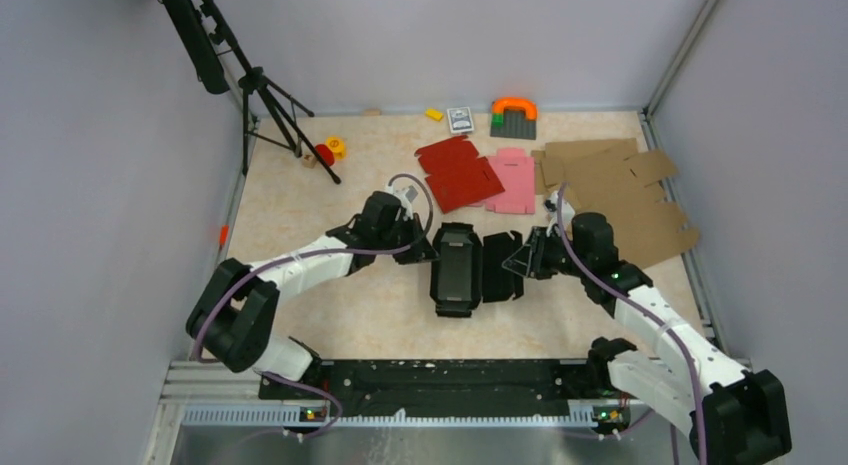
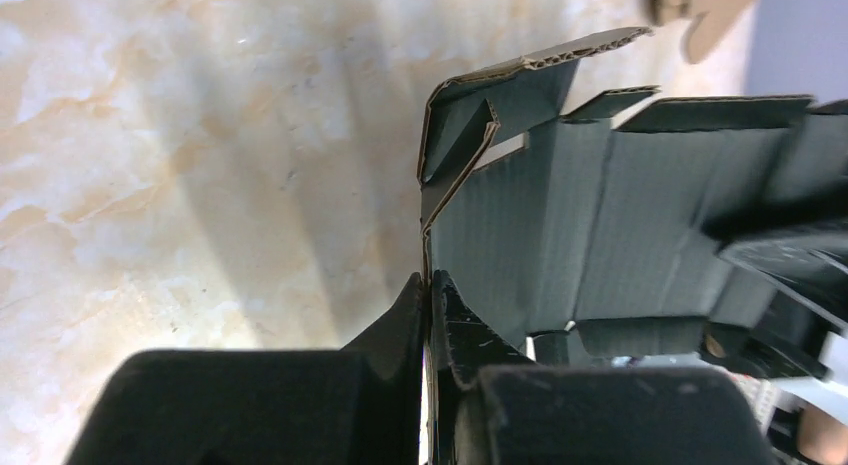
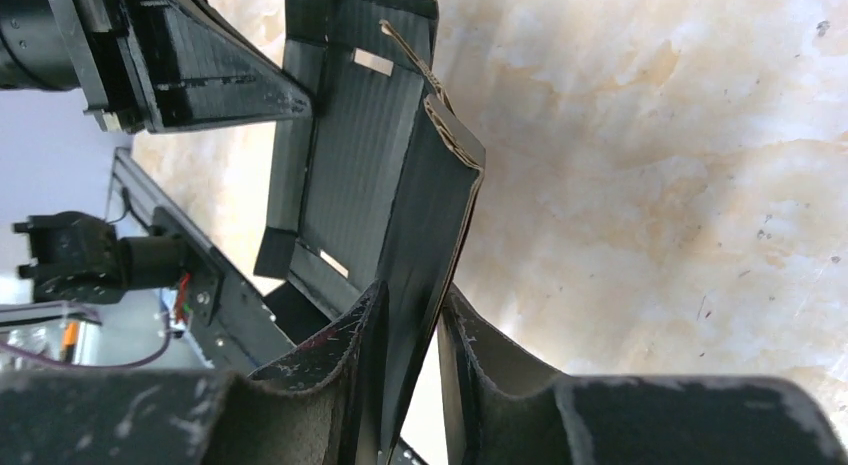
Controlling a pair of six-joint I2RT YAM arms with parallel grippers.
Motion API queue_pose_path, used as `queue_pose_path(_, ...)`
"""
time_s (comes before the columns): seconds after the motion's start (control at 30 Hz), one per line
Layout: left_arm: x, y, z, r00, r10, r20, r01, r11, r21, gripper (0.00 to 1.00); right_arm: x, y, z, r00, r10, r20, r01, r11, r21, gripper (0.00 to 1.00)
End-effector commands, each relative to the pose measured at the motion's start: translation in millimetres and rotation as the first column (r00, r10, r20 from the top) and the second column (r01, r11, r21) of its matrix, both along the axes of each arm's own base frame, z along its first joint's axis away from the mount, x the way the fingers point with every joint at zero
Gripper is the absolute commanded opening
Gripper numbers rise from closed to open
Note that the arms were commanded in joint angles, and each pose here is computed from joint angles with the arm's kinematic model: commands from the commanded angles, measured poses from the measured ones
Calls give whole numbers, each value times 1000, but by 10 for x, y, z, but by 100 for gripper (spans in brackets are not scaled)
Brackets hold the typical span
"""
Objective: Fold the paper box
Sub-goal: Place the paper box at the center of the board.
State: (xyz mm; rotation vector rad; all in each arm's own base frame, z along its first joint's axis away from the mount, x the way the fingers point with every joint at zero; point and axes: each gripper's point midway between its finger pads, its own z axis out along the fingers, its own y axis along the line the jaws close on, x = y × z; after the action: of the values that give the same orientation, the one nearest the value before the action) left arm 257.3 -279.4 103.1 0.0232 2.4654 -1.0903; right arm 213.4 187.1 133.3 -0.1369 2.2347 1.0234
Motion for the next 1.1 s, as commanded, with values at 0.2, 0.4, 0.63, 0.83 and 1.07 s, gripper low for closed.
queue_pose_path(0.2,55,-197,-314,1000,-4,-1,4,992,128,8,184,105,-139,1000,-17,3,17,982,-187,24)
queue_pose_path(0.4,-5,-263,-331,999,-35,-11,36,991,130,25,195,50,-231,999,-37,2,36,972,-234,25)
queue_pose_path(0.63,-22,-156,-259,995,-91,45,82,983,164,42,183,-55,-315,999,-41,1,39,953,-300,25)
queue_pose_path(0.83,14,-98,-227,991,-132,35,130,990,58,40,181,-34,-330,1000,-23,-9,19,952,-305,26)
queue_pose_path(1.07,77,-12,-334,996,-80,-41,80,997,14,36,220,-40,-388,998,-47,-43,30,945,-325,31)
